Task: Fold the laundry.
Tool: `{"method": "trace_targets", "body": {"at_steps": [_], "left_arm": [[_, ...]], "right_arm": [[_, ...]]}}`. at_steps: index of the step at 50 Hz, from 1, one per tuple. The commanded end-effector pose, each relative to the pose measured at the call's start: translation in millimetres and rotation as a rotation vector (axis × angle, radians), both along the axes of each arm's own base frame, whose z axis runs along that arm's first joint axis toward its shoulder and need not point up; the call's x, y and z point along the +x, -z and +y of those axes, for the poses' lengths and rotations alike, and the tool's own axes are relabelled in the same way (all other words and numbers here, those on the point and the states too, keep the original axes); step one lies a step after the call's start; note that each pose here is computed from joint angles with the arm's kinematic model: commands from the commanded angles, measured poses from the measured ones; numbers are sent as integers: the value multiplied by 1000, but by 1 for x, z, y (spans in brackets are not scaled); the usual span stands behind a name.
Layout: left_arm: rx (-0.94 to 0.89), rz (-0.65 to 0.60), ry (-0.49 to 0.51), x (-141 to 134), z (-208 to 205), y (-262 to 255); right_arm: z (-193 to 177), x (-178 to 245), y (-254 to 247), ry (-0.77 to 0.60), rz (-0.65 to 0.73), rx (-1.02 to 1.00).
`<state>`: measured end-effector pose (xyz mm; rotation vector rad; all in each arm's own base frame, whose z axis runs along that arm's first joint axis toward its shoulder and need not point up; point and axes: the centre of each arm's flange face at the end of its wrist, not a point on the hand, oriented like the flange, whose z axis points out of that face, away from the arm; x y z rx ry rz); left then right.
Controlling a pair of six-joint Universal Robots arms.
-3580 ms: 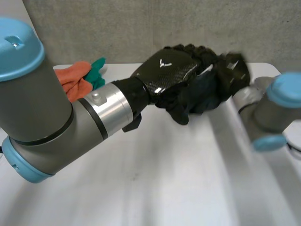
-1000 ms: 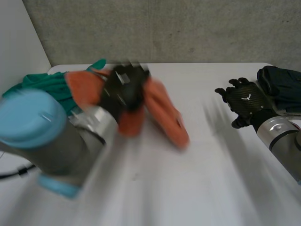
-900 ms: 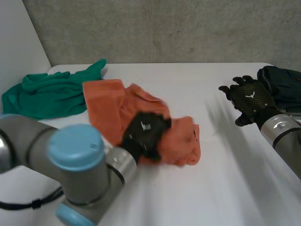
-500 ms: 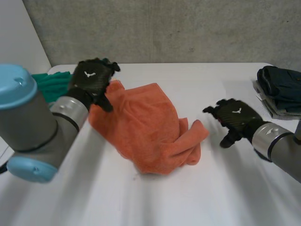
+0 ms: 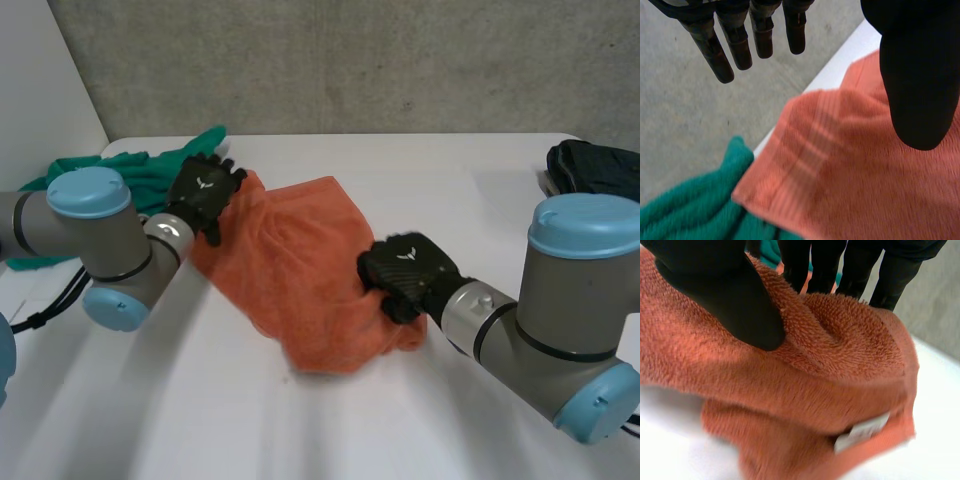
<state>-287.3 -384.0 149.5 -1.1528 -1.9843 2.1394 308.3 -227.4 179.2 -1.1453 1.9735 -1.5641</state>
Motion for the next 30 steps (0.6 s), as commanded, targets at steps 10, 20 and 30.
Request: {"method": "trace_targets", "body": {"at_steps": [10, 20, 30], "left_arm": [[13, 39, 306, -64, 57, -2], [243, -80, 426, -79, 99, 54], [-13, 34, 257, -89, 58, -19]], "right_arm": [[117, 9, -86, -343, -1, -333], [123, -4, -97, -320, -22, -369], [20, -25, -84, -70, 45, -337]]}}
